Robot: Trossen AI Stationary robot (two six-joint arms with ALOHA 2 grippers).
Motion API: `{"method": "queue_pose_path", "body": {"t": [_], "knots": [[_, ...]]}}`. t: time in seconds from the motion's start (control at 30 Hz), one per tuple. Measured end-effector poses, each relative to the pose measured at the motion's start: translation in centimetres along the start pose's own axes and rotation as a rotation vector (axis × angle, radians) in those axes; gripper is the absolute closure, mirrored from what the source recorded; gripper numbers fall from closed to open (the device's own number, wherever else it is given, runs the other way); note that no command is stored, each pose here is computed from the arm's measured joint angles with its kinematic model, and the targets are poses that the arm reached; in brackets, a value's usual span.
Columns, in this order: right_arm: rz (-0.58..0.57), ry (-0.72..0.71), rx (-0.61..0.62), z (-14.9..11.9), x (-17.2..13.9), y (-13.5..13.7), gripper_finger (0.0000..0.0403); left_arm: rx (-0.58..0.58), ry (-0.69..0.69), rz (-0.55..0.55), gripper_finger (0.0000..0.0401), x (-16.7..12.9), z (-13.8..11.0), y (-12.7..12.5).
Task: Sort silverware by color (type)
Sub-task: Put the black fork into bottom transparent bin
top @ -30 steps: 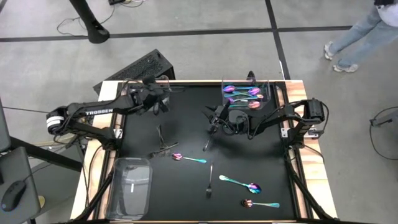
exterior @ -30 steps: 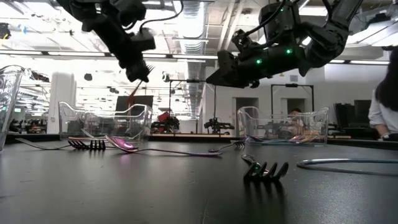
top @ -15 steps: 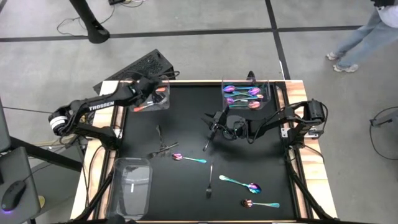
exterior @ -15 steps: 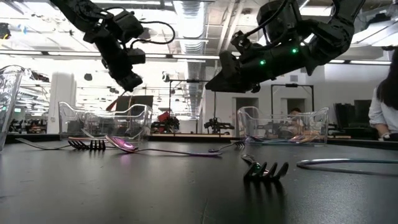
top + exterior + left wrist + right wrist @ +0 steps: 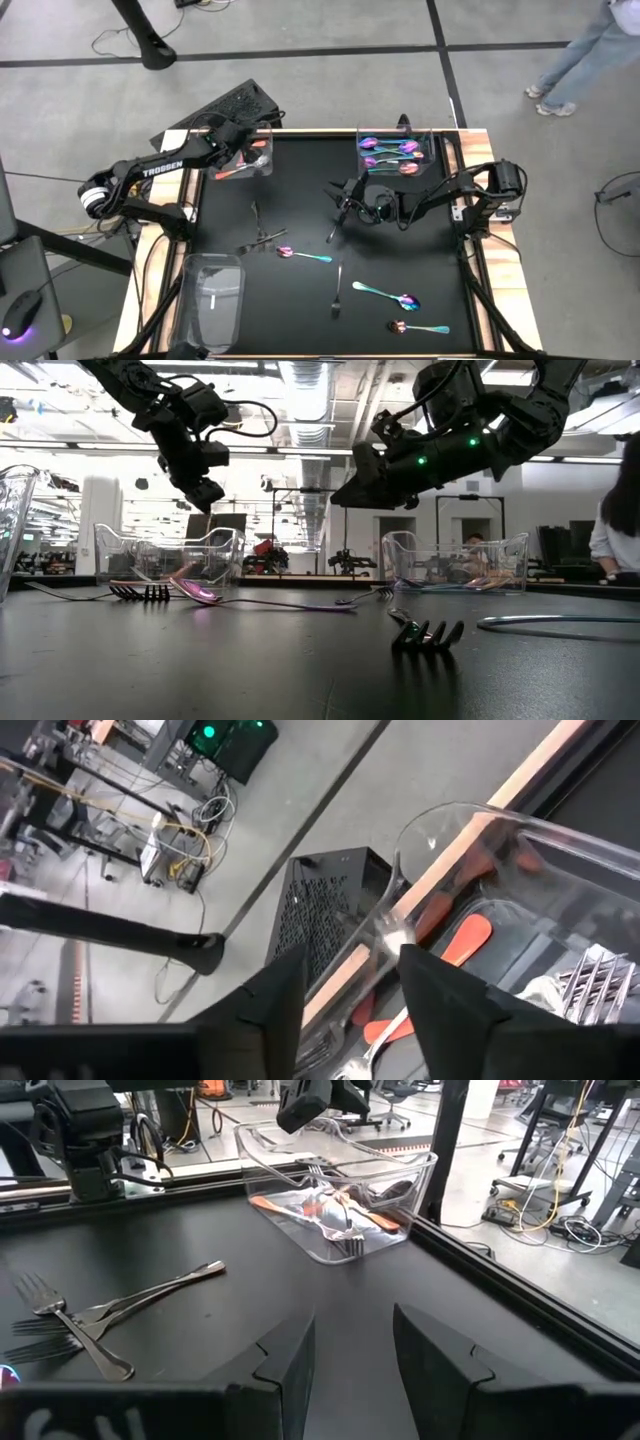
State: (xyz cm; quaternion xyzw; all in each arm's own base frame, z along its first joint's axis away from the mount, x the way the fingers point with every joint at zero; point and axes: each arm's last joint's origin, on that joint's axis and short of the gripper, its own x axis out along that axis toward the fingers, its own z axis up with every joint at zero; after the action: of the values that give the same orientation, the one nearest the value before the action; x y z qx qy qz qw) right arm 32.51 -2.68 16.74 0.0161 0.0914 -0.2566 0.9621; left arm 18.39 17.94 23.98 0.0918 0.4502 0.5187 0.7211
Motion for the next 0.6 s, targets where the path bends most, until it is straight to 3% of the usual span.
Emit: {"method": "queue_pose_path", "body": {"t": [0.13,0.37,0.6], "knots": [[-0.001,0.008,-0.005,-0.1,0.0,0.0,0.0244,-0.091,-0.018,-0.027,0.0229,-0.1,0.2,-0.2],[-0.006,0.004,-0.008,0.0,0.1,-0.2,0.0244,-0.096,-0.120,-0.180,0.0227,-0.8,0.9,-0.9],[0.056,0.000,0.034,0.0,-0.4,0.9,0.0244,-0.126,-0.245,-0.265,0.0227,-4.1,1.4,-1.2]]}}
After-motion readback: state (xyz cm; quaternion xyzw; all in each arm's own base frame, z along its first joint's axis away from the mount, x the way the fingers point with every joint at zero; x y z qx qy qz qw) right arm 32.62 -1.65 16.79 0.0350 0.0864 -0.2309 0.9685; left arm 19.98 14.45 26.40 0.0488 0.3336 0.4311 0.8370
